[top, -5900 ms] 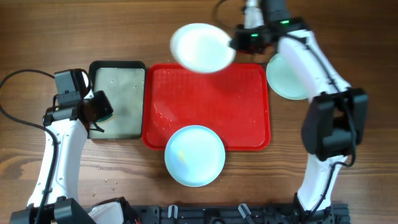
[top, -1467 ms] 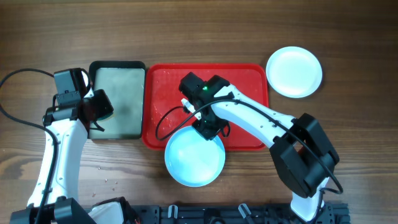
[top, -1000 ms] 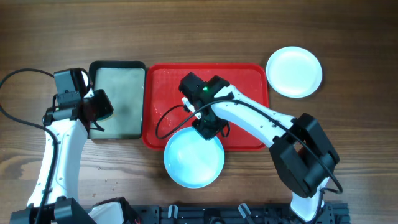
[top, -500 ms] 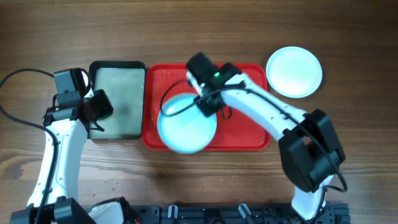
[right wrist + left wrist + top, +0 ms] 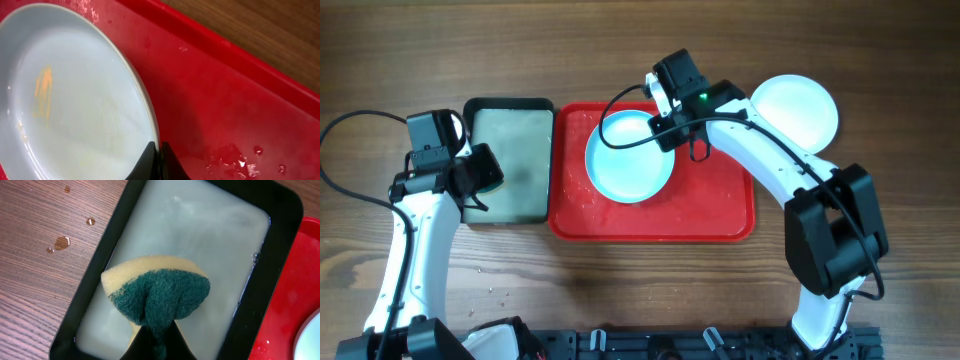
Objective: Clean dirty plates on tray and stack at the side
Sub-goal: 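Drag the light-blue plate up the red tray and grip its rim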
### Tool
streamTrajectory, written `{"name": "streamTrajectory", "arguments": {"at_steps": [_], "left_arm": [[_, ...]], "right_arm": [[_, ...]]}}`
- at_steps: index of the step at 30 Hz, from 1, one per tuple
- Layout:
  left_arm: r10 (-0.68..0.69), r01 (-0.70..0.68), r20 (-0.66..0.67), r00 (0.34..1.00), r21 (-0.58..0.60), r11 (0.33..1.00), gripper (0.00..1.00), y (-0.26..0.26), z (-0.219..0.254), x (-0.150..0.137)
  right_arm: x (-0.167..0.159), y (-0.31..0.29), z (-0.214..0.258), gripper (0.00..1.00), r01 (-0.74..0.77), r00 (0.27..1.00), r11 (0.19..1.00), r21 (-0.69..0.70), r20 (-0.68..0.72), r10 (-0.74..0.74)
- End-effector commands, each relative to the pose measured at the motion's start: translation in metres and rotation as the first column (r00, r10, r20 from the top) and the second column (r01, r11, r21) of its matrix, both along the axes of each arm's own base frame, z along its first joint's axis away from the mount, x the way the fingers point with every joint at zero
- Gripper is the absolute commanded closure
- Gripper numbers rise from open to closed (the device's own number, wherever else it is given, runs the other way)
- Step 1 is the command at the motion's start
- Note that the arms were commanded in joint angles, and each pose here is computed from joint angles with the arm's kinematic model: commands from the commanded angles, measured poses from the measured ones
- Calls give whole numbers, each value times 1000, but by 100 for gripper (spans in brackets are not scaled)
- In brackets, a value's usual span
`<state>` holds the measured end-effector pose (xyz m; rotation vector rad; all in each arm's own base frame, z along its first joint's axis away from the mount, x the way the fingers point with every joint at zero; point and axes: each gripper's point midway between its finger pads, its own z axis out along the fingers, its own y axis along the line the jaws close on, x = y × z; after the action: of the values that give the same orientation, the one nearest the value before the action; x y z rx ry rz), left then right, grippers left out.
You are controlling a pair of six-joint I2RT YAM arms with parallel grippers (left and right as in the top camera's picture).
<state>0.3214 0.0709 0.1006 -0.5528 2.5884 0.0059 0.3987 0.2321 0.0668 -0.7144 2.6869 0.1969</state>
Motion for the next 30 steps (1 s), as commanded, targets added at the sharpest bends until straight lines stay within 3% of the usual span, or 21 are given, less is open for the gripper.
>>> {"name": "streamTrajectory", "arguments": {"at_steps": [1, 3, 5, 7, 14, 19, 23, 30], "left_arm": [[6, -6, 3, 1000, -15, 1000, 96, -1, -2, 1], [6, -6, 6, 1000, -14, 1000, 96, 0, -2, 2], [6, -6, 6, 1000, -15, 1000, 96, 0, -2, 2], [6, -6, 6, 1000, -14, 1000, 96, 0, -2, 2], [6, -6, 6, 1000, -15, 1000, 96, 0, -2, 2], [6, -6, 5, 1000, -15, 1000, 96, 0, -2, 2], [6, -6, 4, 1000, -15, 1000, 96, -1, -2, 1], [6, -6, 4, 1000, -15, 1000, 96, -1, -2, 1]], "right_arm": [[-17, 5, -28, 96, 1, 995, 1000, 28, -101, 2], [-17, 6, -28, 95, 3, 995, 1000, 29, -103, 0], [-18, 5, -29, 87, 3, 995, 1000, 28, -104, 0], [-13, 6, -26, 65, 6, 996, 999, 33, -88, -3], [-8, -3, 23, 56, 142, 985, 988, 65, -108, -134], [-38, -23, 3, 58, 295, 923, 956, -11, -255, -288], [-52, -29, -17, 68, 376, 878, 926, -39, -305, -369], [-67, -11, -31, 71, 356, 870, 934, 29, -376, -320]]}}
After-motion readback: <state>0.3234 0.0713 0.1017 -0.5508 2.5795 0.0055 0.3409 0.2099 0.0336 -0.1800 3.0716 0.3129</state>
